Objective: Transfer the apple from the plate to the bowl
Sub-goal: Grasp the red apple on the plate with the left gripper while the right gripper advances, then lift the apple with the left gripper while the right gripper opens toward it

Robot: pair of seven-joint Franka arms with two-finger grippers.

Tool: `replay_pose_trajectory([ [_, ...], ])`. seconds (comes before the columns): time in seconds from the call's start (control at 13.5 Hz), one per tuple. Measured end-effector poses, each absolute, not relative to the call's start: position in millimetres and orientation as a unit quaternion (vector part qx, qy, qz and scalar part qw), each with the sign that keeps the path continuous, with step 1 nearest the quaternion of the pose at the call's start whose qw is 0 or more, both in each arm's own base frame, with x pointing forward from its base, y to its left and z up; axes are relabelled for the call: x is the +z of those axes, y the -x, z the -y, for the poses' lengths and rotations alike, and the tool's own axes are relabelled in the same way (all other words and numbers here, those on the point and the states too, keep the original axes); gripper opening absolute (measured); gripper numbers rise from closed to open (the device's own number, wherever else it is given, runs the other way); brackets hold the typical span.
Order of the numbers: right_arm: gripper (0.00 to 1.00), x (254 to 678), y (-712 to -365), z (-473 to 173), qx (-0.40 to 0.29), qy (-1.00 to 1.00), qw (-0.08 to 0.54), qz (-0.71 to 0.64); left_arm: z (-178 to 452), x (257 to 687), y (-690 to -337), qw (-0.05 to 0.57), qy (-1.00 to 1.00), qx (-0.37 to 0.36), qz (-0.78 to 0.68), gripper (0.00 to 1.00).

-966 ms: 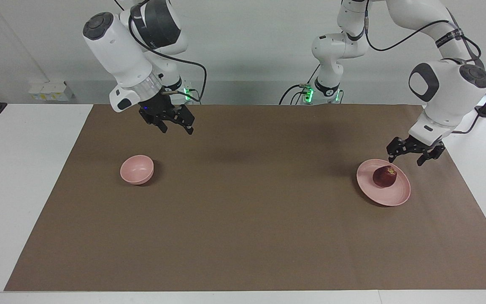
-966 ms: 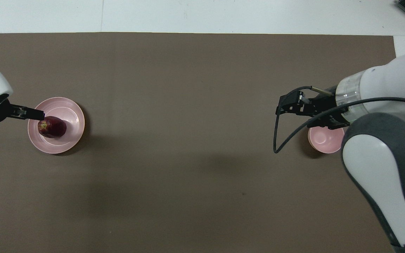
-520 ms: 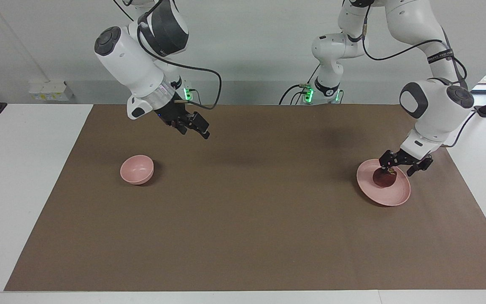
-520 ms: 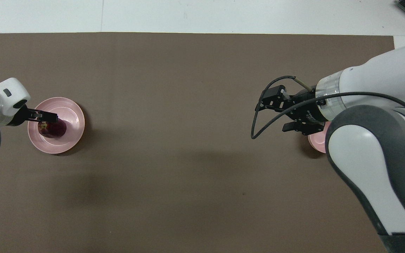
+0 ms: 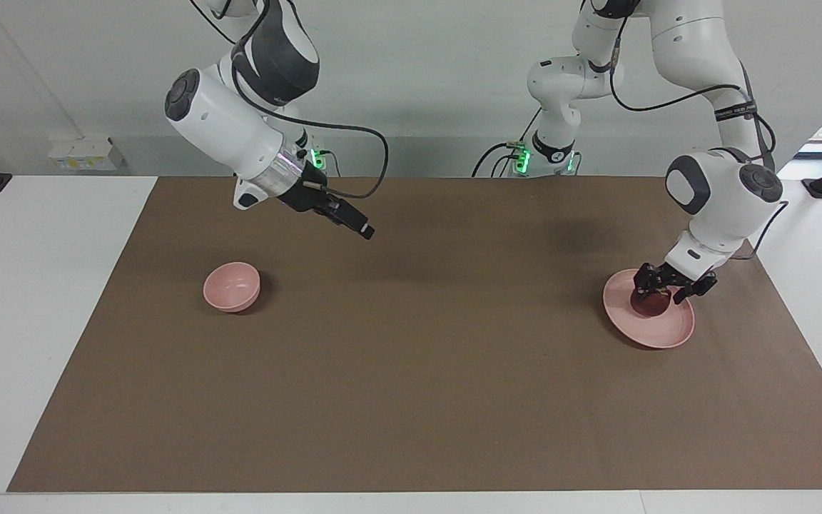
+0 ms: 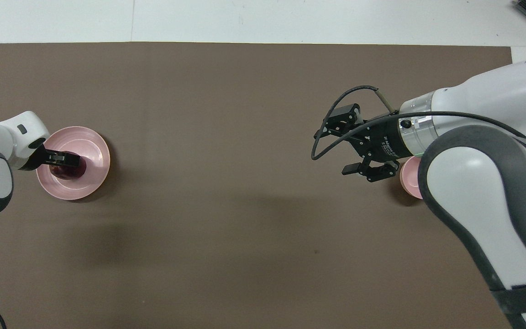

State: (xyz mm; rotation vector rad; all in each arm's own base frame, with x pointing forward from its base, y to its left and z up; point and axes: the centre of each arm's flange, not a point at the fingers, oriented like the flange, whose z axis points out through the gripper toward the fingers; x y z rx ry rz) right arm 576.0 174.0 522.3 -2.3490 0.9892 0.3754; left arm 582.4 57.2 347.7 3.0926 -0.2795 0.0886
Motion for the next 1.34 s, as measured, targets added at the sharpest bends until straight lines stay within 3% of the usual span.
replay_pose_trajectory([
  [0.15, 1.0, 511, -576, -176, 0.171, 0.837, 0.306, -0.42, -56, 349, -582, 0.019, -0.995, 0.03, 0.092, 0.67],
  [0.74, 1.0, 489, -575, -183, 0.273, 0.708, 0.372, -0.535, -34, 374, -591, 0.023, -0.992, 0.048, 0.115, 0.66],
  [1.34, 1.0, 491, -560, -208, 0.361, 0.618, 0.378, -0.587, 54, 443, -609, 0.178, -0.976, 0.065, 0.102, 0.65],
])
